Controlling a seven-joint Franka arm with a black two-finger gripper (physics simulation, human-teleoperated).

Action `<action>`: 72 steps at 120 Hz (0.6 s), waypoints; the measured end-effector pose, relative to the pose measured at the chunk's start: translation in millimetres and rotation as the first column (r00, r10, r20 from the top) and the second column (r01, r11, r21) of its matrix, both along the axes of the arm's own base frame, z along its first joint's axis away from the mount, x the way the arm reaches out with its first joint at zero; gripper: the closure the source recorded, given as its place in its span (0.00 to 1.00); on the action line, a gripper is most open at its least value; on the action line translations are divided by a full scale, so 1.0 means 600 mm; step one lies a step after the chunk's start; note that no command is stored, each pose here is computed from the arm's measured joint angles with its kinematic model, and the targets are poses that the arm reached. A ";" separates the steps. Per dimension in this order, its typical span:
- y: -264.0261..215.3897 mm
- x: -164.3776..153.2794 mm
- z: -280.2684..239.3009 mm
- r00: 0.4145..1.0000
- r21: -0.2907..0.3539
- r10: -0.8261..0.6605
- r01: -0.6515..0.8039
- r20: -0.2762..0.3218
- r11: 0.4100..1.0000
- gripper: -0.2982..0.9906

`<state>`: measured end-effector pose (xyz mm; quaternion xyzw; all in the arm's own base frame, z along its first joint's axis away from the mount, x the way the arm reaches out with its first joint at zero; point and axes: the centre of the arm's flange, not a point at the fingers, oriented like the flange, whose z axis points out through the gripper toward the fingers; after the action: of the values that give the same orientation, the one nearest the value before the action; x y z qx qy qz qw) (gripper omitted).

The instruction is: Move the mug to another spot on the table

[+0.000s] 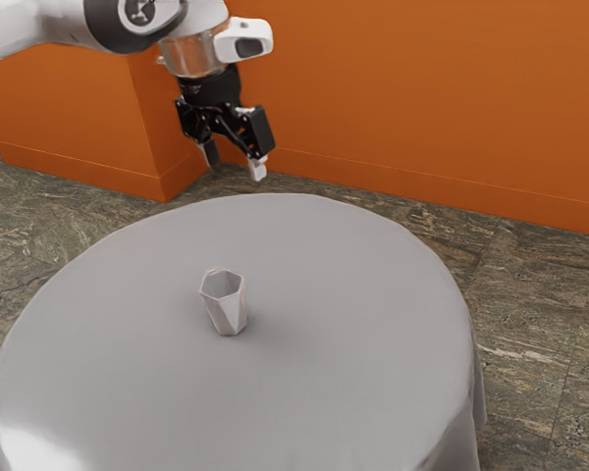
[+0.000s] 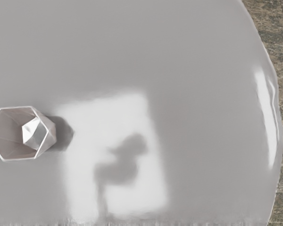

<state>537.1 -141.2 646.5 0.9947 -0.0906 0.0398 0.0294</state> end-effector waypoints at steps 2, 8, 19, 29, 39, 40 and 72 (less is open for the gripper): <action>-0.007 -0.003 0.000 1.000 0.002 -0.010 0.010 -0.003 1.000 0.23; -0.025 -0.010 -0.002 0.999 0.007 -0.036 0.036 -0.015 0.999 0.23; -0.043 -0.019 0.008 0.998 0.018 -0.065 0.065 -0.012 0.998 0.23; -0.043 -0.020 0.013 0.997 0.026 -0.071 0.071 -0.012 0.997 0.23; -0.029 -0.017 0.014 0.998 0.031 -0.060 0.061 -0.015 0.998 0.23; -0.026 -0.017 0.014 0.998 0.032 -0.058 0.059 -0.015 0.998 0.23; 0.086 0.014 0.004 0.998 0.052 0.056 -0.055 -0.028 0.997 0.23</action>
<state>545.6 -89.3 649.1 0.9977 -0.0634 0.0239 0.0043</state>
